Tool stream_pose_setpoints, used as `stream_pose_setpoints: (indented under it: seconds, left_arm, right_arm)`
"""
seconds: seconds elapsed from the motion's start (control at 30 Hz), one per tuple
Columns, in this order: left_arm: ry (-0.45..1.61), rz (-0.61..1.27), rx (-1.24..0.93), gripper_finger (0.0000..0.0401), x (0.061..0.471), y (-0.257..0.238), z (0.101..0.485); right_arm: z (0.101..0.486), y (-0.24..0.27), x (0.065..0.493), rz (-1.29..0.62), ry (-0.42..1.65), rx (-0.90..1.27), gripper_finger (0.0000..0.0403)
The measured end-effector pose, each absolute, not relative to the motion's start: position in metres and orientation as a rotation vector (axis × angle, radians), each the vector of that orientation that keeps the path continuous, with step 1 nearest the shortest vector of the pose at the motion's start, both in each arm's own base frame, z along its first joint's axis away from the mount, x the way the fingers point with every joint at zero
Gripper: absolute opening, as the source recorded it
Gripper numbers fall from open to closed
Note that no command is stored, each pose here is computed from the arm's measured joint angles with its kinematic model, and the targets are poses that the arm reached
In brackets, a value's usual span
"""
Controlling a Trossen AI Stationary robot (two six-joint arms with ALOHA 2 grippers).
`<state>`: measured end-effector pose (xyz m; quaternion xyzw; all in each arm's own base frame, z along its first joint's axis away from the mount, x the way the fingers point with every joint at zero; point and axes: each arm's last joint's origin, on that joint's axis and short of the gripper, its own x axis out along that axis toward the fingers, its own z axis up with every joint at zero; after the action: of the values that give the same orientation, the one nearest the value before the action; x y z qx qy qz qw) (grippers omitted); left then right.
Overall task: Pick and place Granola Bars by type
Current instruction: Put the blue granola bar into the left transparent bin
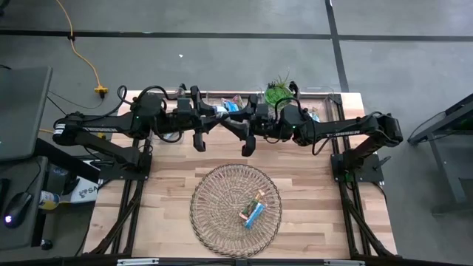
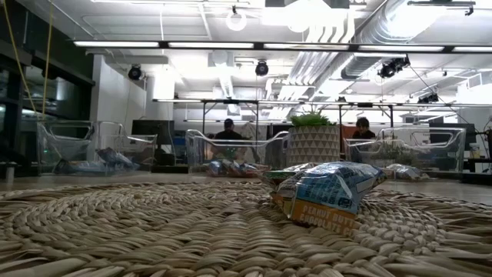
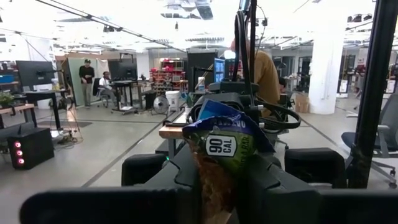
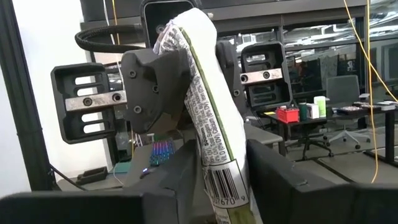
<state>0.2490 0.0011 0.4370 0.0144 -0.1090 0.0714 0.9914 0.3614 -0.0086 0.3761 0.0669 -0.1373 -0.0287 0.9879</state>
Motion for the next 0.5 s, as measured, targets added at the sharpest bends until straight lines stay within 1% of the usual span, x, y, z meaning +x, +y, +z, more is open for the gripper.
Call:
stream_pose_setpoints:
  seconds: [0.1, 0.2, 0.37, 0.5]
  left_arm:
    - [-0.218, 0.143, 0.029, 0.0041, 0.249, 0.001, 0.437]
    - [-0.217, 0.143, 0.029, 0.0038, 0.249, 0.001, 0.437]
    - [-0.208, 0.144, 0.030, 0.0045, 0.245, 0.001, 0.438]
    - [-0.182, 0.178, 0.033, 0.0042, 0.238, 0.002, 0.438]
  right_arm:
    - [0.375, -0.009, 0.362, -0.062, -0.263, 0.106, 0.0139]
    - [0.371, -0.009, 0.363, -0.079, -0.222, 0.093, 0.0160]
    - [0.360, -0.012, 0.361, -0.182, -0.064, 0.047, 0.0196]
    - [0.355, -0.014, 0.351, -0.291, 0.073, 0.009, 0.0211]
